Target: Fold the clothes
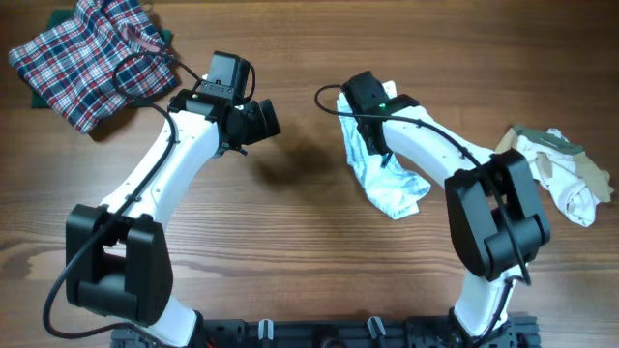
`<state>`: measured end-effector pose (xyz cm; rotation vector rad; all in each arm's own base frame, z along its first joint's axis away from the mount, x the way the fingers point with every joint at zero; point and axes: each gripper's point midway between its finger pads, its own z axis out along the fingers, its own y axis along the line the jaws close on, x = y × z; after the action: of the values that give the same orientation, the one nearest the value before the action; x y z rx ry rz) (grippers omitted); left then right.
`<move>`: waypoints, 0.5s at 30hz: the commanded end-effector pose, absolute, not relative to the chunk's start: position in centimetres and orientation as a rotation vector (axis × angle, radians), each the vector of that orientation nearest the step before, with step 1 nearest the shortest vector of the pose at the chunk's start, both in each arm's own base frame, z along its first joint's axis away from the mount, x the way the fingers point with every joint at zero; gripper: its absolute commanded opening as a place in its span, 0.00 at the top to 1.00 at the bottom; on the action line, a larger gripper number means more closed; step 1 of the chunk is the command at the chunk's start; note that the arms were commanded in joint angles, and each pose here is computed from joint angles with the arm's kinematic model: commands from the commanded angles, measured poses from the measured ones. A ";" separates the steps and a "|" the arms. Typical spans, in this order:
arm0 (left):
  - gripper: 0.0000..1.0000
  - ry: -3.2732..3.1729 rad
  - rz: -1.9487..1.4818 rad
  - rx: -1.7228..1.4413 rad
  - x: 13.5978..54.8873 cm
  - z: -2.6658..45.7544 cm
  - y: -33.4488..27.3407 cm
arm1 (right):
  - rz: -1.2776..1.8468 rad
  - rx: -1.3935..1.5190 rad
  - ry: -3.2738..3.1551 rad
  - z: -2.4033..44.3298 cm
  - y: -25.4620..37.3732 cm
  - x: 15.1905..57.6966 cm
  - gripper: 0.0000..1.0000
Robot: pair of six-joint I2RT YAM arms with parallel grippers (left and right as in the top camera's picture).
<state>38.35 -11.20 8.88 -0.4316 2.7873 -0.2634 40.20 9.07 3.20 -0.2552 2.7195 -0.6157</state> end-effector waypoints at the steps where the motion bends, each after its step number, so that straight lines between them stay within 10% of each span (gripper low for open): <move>1: 0.00 2.772 -0.252 -0.422 38.4 9.4 -10.8 | -0.593 -0.157 2.628 7.0 9.0 41.4 0.54; 4: 0.00 2.772 -0.252 -0.422 38.4 9.4 -10.8 | -0.593 -0.158 2.628 7.9 8.9 41.0 0.36; 7: 0.00 2.772 -0.252 -0.422 38.4 9.4 -10.8 | -0.556 -0.106 2.646 8.7 8.9 40.2 0.37; 11: 0.00 2.770 -0.254 -0.422 38.5 9.4 -10.8 | 0.025 -0.342 2.815 8.1 15.8 37.3 0.83; 15: 0.00 2.773 -0.252 -0.422 38.4 9.4 -10.8 | 0.101 -0.394 2.883 7.3 16.4 35.5 0.96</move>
<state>38.35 -11.20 8.87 -0.4317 2.7877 -0.2632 36.77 14.07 6.54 -0.3166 2.8545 -0.1055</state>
